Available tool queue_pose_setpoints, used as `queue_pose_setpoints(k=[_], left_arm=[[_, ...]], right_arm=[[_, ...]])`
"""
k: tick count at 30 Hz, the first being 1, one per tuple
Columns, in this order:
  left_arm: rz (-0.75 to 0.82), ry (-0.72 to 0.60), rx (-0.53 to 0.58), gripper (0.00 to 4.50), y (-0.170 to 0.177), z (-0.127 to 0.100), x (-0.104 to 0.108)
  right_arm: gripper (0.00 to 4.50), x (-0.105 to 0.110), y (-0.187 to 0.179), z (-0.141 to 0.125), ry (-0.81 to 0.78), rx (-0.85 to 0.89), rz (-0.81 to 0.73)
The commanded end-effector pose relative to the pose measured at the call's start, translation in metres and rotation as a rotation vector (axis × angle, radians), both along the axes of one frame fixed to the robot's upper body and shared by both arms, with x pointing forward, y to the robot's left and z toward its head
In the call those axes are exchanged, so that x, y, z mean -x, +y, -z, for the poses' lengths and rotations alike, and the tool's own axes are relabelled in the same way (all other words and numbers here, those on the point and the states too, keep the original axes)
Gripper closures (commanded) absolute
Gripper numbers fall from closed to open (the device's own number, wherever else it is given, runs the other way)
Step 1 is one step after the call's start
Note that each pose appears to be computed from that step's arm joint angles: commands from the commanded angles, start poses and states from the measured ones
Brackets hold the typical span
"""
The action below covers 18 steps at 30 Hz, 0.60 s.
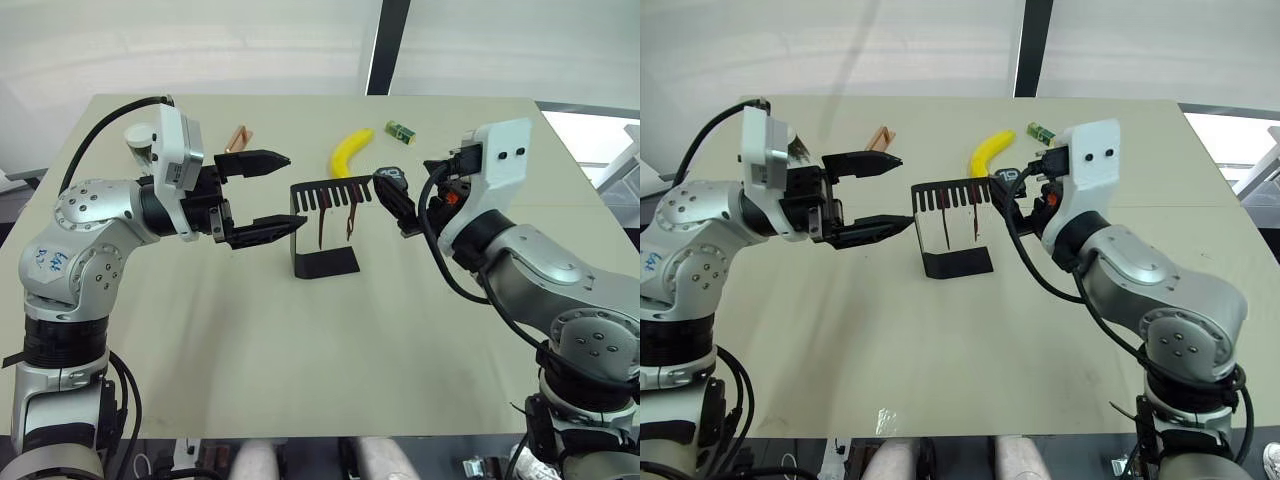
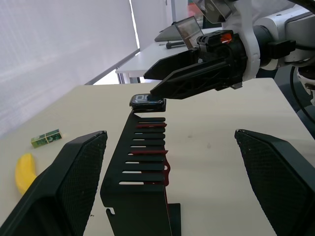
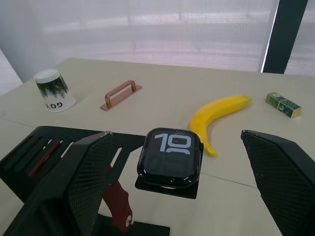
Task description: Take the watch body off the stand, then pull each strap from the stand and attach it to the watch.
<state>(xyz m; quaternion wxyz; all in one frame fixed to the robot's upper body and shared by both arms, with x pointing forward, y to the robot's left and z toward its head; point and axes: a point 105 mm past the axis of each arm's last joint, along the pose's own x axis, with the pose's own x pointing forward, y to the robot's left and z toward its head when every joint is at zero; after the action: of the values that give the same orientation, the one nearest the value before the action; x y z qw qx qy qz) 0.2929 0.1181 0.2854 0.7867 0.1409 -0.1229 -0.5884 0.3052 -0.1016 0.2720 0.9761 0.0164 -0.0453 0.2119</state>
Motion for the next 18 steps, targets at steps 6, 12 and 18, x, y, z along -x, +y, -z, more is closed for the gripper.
queue_pose_setpoints(k=[6, 12, 18], left_arm=[[-0.009, -0.049, 0.003, 0.0, 0.0005, -0.0101, 0.0061], [-0.016, -0.042, 0.018, 0.0, 0.0008, -0.0112, 0.0051], [-0.02, -0.039, 0.019, 0.0, 0.0014, -0.01, 0.0054]], right_arm=[[0.07, 0.0036, 0.0037, -0.0026, -0.016, 0.001, -0.007], [0.07, 0.0025, 0.004, -0.0028, -0.017, 0.003, 0.004], [0.95, 0.0022, 0.0047, -0.0042, -0.023, 0.01, 0.001]])
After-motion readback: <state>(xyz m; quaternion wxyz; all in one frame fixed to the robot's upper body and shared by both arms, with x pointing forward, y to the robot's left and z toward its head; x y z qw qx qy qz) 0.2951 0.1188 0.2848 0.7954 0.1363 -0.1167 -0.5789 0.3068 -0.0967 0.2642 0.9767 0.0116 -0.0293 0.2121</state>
